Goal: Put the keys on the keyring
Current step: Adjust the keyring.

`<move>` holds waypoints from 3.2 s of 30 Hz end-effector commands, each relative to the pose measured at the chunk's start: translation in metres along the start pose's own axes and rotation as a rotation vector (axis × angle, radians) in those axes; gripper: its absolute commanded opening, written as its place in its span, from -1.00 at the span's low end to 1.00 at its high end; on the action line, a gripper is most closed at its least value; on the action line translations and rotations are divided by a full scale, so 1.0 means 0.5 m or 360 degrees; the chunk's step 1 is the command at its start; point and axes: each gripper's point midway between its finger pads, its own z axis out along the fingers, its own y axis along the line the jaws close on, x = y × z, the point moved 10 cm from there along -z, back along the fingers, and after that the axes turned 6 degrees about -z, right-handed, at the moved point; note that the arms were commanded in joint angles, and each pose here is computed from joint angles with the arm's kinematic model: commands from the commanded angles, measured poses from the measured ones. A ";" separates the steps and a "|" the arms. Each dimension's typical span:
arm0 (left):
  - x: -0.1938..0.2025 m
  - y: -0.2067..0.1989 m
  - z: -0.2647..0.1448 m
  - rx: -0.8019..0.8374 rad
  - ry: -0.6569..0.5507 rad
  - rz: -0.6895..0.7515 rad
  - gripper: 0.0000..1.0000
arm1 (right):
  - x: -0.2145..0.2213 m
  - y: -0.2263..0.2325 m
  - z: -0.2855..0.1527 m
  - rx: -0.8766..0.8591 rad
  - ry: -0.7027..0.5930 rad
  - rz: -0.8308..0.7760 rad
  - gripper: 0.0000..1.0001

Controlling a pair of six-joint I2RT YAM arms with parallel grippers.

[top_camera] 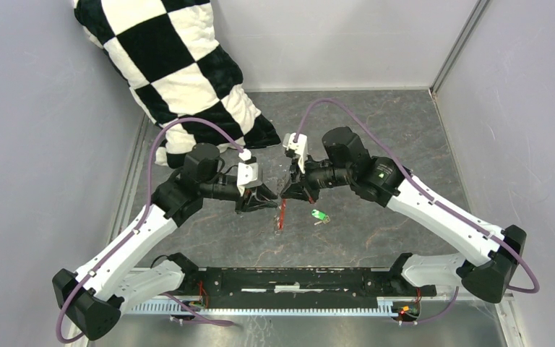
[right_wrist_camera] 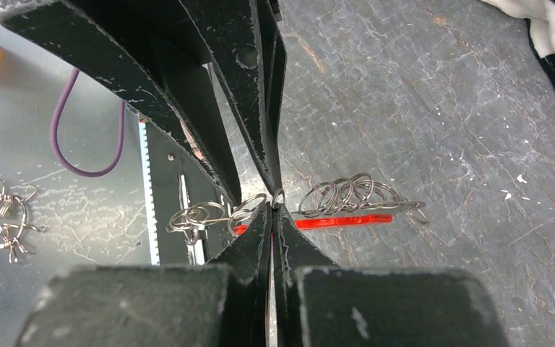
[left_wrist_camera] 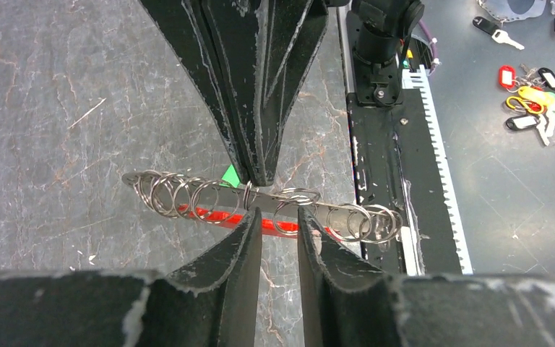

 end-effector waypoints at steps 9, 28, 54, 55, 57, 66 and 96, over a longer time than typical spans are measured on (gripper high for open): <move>-0.031 0.001 -0.010 -0.0027 -0.0027 0.0137 -0.42 | -0.038 0.011 0.003 -0.0079 -0.0053 -0.0116 -0.99; -0.026 -0.010 -0.024 -0.0029 0.0030 0.0198 -0.42 | -0.042 0.019 0.013 -0.0148 -0.0058 -0.0130 -0.99; -0.030 -0.033 -0.017 0.0265 -0.0021 0.0183 -0.96 | -0.063 0.027 0.018 -0.0147 -0.0142 -0.0142 -0.96; -0.029 -0.032 -0.015 0.0274 -0.0021 0.0181 -0.96 | -0.069 0.029 0.016 -0.0151 -0.0166 -0.0152 -0.86; -0.034 -0.030 -0.012 0.0289 -0.0045 0.0179 -0.95 | -0.077 0.034 0.009 -0.0151 -0.0215 -0.0119 -0.61; -0.106 -0.052 -0.022 0.0409 -0.0424 0.0141 -0.96 | -0.060 0.056 -0.080 -0.0043 -0.0679 -0.0093 -0.17; -0.194 -0.041 -0.019 0.0525 -0.0553 0.0202 -0.96 | -0.010 0.097 -0.103 -0.0250 -0.1261 -0.0149 0.15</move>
